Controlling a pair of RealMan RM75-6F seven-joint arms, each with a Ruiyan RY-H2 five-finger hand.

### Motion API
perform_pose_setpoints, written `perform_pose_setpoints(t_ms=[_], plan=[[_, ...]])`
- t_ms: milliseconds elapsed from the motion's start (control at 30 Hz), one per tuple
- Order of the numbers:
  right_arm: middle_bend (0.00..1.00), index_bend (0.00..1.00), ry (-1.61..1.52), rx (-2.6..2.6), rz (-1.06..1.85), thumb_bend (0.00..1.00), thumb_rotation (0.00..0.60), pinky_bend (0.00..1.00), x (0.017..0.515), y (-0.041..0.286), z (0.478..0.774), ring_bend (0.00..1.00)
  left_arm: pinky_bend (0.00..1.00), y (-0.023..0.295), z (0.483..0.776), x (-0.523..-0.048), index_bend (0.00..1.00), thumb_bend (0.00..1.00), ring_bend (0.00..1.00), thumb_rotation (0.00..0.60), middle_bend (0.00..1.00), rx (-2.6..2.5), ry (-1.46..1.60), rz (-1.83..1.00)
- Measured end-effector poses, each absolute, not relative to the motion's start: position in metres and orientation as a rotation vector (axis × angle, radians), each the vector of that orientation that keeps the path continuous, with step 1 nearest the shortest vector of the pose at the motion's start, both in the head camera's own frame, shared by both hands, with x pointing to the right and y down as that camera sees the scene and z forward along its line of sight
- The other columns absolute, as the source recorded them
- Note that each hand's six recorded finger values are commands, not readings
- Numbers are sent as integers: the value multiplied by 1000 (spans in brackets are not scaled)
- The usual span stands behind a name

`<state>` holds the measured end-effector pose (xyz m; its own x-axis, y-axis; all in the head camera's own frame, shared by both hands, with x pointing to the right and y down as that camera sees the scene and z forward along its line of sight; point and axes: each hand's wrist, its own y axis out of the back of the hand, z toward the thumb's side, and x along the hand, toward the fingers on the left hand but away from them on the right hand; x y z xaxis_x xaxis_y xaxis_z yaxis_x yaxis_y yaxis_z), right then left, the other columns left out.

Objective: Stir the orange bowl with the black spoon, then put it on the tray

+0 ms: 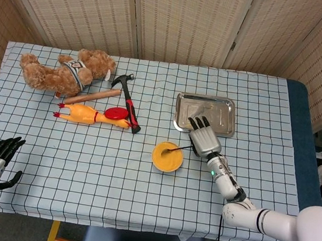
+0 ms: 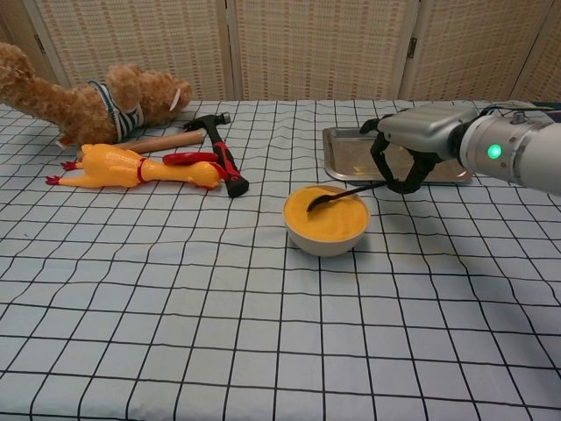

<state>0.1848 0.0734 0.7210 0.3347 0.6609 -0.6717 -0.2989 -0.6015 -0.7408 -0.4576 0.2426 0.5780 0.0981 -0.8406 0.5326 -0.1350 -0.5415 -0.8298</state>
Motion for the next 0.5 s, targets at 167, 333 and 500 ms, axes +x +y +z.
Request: perform_pose_setpoints(t_ms=[167, 333, 500], plan=[[37, 759, -274, -1768, 1431, 677, 600, 0, 190, 79, 719, 0, 82, 243, 579, -457, 0, 417, 0, 600, 0, -1777, 953, -1490], [36, 762, -255, -1806, 1452, 677, 600, 0, 194, 82, 713, 0, 82, 243, 580, -456, 0, 416, 0, 600, 0, -1780, 949, -1490], [36, 763, -306, -1855, 1462, 678, 600, 0, 202, 79, 700, 0, 82, 244, 579, -453, 0, 416, 0, 600, 0, -1782, 942, -1485]])
